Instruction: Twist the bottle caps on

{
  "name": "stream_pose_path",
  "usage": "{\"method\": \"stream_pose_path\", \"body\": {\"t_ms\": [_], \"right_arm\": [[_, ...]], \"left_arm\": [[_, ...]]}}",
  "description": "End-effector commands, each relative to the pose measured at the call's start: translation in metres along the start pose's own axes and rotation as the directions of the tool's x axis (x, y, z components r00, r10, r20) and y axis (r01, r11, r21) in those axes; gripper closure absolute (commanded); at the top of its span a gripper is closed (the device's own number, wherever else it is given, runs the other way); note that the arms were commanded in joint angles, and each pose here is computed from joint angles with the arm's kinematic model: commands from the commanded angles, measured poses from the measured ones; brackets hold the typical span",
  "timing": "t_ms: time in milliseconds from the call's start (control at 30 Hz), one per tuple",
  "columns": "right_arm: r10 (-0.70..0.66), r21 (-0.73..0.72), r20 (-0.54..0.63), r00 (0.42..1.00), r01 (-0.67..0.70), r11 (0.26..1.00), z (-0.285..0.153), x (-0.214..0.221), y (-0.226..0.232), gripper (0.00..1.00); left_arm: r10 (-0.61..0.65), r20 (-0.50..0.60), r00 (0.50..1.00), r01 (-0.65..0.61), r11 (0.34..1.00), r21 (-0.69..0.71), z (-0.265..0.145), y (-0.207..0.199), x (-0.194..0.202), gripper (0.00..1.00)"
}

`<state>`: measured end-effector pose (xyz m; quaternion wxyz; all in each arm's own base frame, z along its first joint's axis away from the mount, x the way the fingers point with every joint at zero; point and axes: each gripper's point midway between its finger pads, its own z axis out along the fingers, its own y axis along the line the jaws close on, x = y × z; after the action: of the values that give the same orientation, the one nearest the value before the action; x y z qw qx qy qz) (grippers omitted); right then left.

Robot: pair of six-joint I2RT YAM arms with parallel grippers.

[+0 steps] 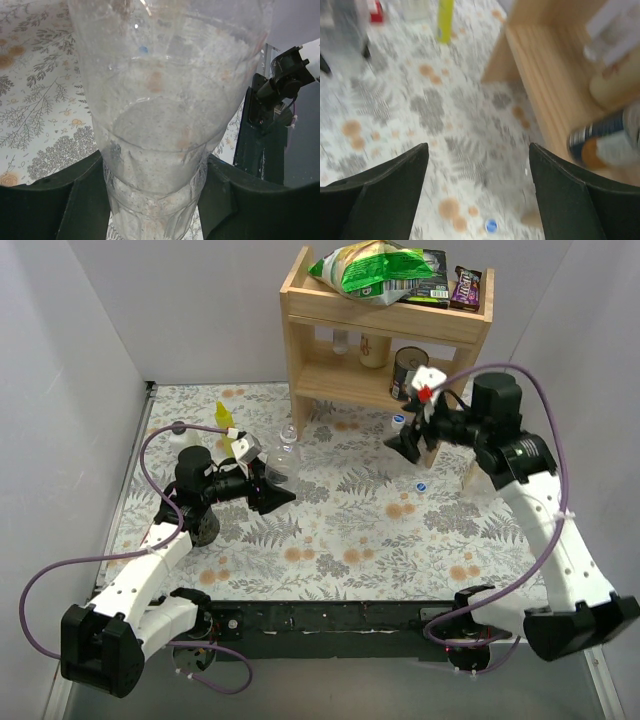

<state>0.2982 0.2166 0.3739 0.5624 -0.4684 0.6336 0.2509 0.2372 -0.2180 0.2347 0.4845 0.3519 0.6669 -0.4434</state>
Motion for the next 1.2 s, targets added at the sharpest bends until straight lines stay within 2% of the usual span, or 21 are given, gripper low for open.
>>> {"method": "stream_pose_path", "body": {"t_ms": [0,133,200,400,500,733,867,1033,1167], "right_arm": [[-0.119,-0.117,-0.362,0.924,0.082,0.99,-0.05,0.137,0.03,0.11],[-0.094,-0.113,-0.55,0.83,0.037,0.993,-0.074,0.213,0.03,0.14],[-0.064,-0.113,-0.616,0.785,-0.008,0.994,-0.076,0.241,0.028,0.2],[-0.071,0.01,-0.676,0.734,0.105,0.994,-0.062,0.288,-0.023,0.23],[-0.021,0.022,-0.711,0.703,0.052,0.998,-0.056,0.31,-0.035,0.26],[0.068,0.044,-0.732,0.678,-0.052,0.998,-0.036,0.338,-0.057,0.3],[0.096,0.056,-0.717,0.69,-0.079,0.995,-0.026,0.341,-0.068,0.3],[0.114,0.019,-0.699,0.706,-0.141,0.99,-0.015,0.344,-0.061,0.3],[0.132,-0.006,-0.713,0.688,-0.195,0.981,-0.013,0.355,-0.052,0.32]], "left_arm": [[0.062,0.063,0.996,-0.062,0.998,0.004,-0.003,-0.005,-0.017,1.0],[0.059,0.06,0.996,-0.058,0.998,-0.011,-0.003,-0.002,-0.016,1.0],[0.055,0.059,0.997,-0.054,0.998,-0.023,-0.003,0.0,-0.017,1.0],[0.02,0.051,0.998,-0.018,0.999,-0.045,-0.003,0.003,-0.017,1.0],[0.021,0.037,0.999,-0.018,0.998,-0.062,-0.004,0.006,-0.016,1.0],[0.014,-0.005,1.0,-0.015,0.996,-0.088,-0.006,0.01,-0.012,1.0],[0.01,-0.015,1.0,-0.011,0.995,-0.099,-0.006,0.015,-0.012,1.0],[0.003,-0.023,1.0,-0.006,0.994,-0.11,-0.005,0.02,-0.009,1.0],[-0.004,-0.027,1.0,0.0,0.993,-0.116,-0.005,0.024,-0.008,1.0]]}}
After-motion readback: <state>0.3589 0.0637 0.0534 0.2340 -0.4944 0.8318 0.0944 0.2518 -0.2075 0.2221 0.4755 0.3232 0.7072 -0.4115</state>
